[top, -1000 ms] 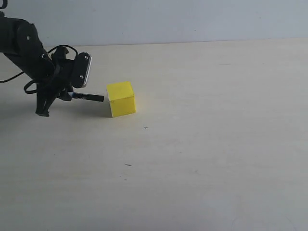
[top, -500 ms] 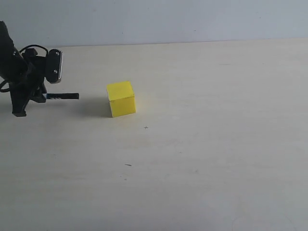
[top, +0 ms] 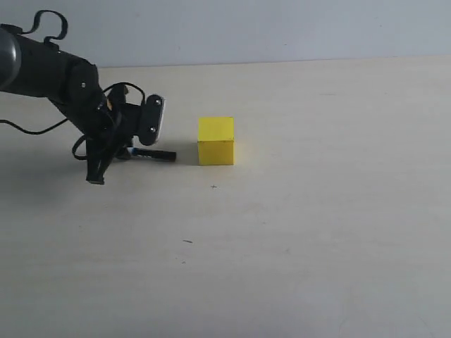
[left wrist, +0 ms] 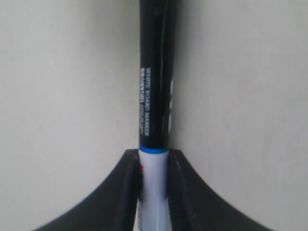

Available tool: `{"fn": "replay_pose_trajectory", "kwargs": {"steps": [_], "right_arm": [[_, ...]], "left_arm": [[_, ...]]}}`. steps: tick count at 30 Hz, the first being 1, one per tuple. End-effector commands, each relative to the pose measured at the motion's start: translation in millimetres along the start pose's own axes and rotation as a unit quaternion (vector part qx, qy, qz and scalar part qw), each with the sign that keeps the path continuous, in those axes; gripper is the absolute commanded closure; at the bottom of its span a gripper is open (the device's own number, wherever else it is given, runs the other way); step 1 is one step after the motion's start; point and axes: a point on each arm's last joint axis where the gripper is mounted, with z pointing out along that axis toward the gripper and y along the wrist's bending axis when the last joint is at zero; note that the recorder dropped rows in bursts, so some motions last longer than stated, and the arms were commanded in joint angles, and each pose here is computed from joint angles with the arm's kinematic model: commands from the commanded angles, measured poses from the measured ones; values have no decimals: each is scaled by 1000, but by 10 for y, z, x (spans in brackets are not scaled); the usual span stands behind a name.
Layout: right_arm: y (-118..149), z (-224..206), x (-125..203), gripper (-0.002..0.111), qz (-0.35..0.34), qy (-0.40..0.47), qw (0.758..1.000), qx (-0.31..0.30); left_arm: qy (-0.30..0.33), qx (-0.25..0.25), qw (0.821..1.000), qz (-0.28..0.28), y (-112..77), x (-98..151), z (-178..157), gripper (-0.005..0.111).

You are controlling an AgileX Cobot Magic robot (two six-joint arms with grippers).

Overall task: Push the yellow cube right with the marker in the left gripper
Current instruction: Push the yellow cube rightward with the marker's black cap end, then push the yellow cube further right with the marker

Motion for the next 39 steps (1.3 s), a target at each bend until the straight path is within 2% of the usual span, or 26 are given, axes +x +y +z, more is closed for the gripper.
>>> {"fn": "replay_pose_trajectory", "kwargs": {"steps": [1, 7, 20, 25, 39], "right_arm": [[0, 2, 9, 108, -1, -1, 1000, 0], [0, 2, 9, 108, -1, -1, 1000, 0], [0, 2, 9, 108, -1, -1, 1000, 0], [0, 2, 9, 108, -1, -1, 1000, 0], [-1, 2, 1, 108, -1, -6, 1000, 1]], "left_arm": [[35, 11, 999, -37, 43, 351, -55, 107], [43, 6, 997, -67, 78, 561, -91, 107], [40, -6, 997, -67, 109, 547, -144, 107], [25, -3, 995, -94, 104, 521, -145, 107], [18, -15, 996, -88, 122, 458, -146, 107]]}}
